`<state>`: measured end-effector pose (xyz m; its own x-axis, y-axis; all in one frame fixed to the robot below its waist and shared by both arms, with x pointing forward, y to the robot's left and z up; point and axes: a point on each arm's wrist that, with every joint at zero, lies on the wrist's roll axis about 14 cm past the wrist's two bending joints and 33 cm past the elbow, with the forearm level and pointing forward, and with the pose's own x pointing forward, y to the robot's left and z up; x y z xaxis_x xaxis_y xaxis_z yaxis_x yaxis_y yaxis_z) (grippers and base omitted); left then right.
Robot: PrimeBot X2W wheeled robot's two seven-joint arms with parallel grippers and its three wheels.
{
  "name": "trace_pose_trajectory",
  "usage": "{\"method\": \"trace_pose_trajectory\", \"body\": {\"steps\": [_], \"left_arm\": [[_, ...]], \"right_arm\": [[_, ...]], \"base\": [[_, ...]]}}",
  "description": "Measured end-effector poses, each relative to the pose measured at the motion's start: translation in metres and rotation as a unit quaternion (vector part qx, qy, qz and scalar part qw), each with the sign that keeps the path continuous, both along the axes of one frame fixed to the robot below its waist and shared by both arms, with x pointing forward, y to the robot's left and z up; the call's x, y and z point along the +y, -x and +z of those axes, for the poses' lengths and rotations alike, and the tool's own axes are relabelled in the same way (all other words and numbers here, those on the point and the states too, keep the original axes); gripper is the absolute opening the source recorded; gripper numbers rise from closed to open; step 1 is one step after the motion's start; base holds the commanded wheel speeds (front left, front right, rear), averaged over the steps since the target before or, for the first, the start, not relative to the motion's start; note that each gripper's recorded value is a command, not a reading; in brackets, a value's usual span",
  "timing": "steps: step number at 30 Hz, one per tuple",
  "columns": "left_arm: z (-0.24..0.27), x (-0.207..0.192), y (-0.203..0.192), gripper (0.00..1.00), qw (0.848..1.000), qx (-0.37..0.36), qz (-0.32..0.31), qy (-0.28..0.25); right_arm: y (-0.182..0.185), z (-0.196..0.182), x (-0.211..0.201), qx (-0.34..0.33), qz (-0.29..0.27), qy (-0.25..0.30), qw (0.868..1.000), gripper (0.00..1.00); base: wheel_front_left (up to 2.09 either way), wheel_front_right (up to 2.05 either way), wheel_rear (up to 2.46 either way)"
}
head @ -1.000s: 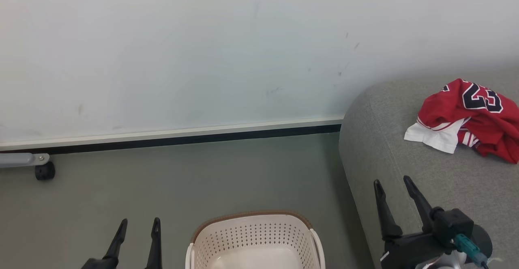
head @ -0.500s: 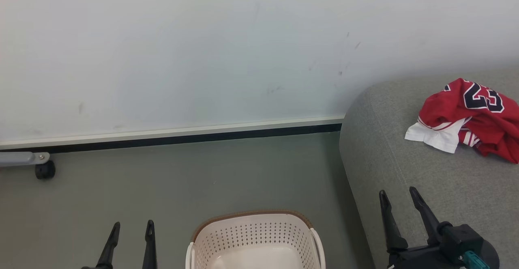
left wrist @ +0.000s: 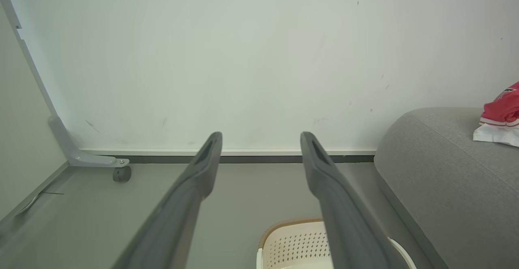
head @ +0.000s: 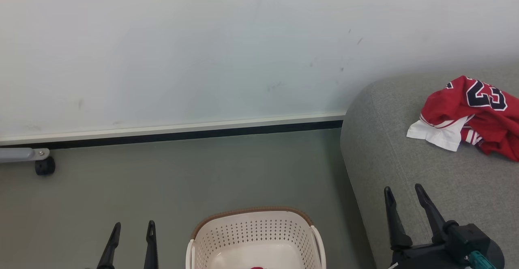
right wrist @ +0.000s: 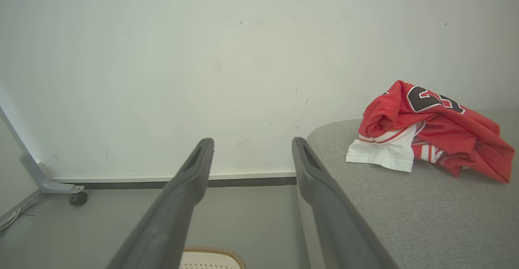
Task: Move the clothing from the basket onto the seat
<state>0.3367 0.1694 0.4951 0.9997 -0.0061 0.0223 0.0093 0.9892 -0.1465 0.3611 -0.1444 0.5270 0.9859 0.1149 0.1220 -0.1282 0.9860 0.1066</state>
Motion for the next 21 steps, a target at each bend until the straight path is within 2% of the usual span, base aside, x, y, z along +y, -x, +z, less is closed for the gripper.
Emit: {"method": "trace_pose_trajectory", "body": {"steps": [12, 21], "left_arm": [[-0.011, -0.007, -0.004, 1.00, 1.000, 0.017, -0.010, -0.006], [-0.025, -0.031, -0.026, 1.00, 0.998, 0.035, -0.053, -0.014]], "right_arm": [[-0.007, -0.002, -0.010, 0.002, -0.014, 0.001, 1.000, 1.00], [-0.026, -0.007, -0.024, 0.009, -0.034, 0.004, 0.999, 1.00]], "base": [[0.00, 0.00, 0.00], [0.00, 0.00, 0.00]]}}
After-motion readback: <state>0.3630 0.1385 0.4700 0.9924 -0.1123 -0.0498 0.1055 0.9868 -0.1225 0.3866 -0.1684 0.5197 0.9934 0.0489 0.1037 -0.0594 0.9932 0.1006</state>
